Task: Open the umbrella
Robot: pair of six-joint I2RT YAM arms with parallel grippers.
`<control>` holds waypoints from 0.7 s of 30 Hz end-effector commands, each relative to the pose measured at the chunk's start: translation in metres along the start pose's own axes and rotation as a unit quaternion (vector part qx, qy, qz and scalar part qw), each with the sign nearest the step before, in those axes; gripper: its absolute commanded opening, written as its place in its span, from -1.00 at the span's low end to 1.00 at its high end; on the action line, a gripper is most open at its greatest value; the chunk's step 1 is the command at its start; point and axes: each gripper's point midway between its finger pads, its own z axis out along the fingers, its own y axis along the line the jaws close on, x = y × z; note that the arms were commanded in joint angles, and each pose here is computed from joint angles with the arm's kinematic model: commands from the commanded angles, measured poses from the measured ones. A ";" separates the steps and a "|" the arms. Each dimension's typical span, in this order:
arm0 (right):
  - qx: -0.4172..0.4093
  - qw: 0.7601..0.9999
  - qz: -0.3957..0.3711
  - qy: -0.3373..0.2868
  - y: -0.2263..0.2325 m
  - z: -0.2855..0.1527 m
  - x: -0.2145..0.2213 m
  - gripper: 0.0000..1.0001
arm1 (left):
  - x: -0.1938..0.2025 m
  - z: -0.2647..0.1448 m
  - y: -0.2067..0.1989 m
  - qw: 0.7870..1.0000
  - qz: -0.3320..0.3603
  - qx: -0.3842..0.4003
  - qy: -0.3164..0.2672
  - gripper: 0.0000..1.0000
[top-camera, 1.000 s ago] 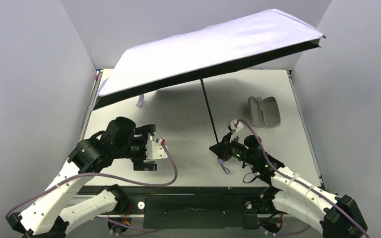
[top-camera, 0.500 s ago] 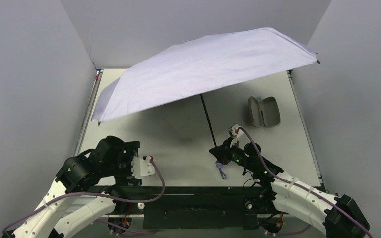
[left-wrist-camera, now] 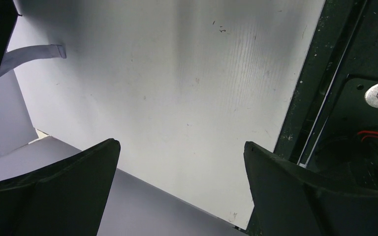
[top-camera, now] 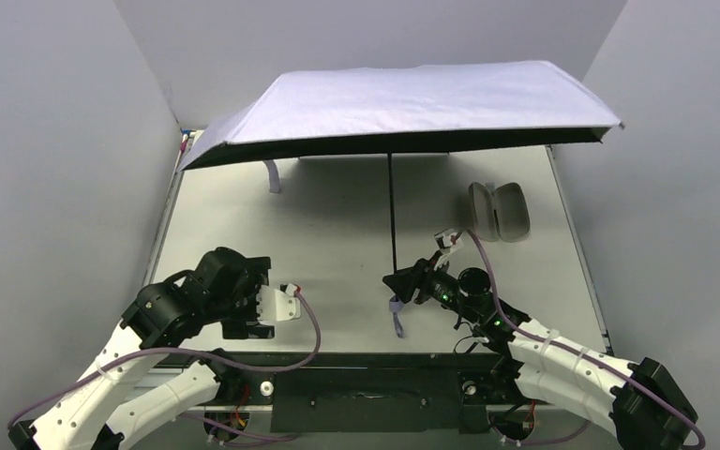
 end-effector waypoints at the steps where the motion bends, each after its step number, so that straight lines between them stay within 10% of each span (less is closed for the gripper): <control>1: -0.033 0.997 -0.031 -0.055 0.024 0.005 -0.038 0.03 | -0.008 0.001 0.013 0.999 -0.019 -0.032 -0.013 0.94; 15: 0.023 0.956 -0.291 0.036 -0.002 -0.052 -0.035 0.39 | 0.035 0.016 -0.015 0.999 0.003 -0.040 0.034 0.94; 21: 0.073 0.924 -0.374 0.034 -0.017 -0.087 -0.054 0.47 | 0.038 0.013 -0.002 0.989 -0.104 -0.097 0.046 0.94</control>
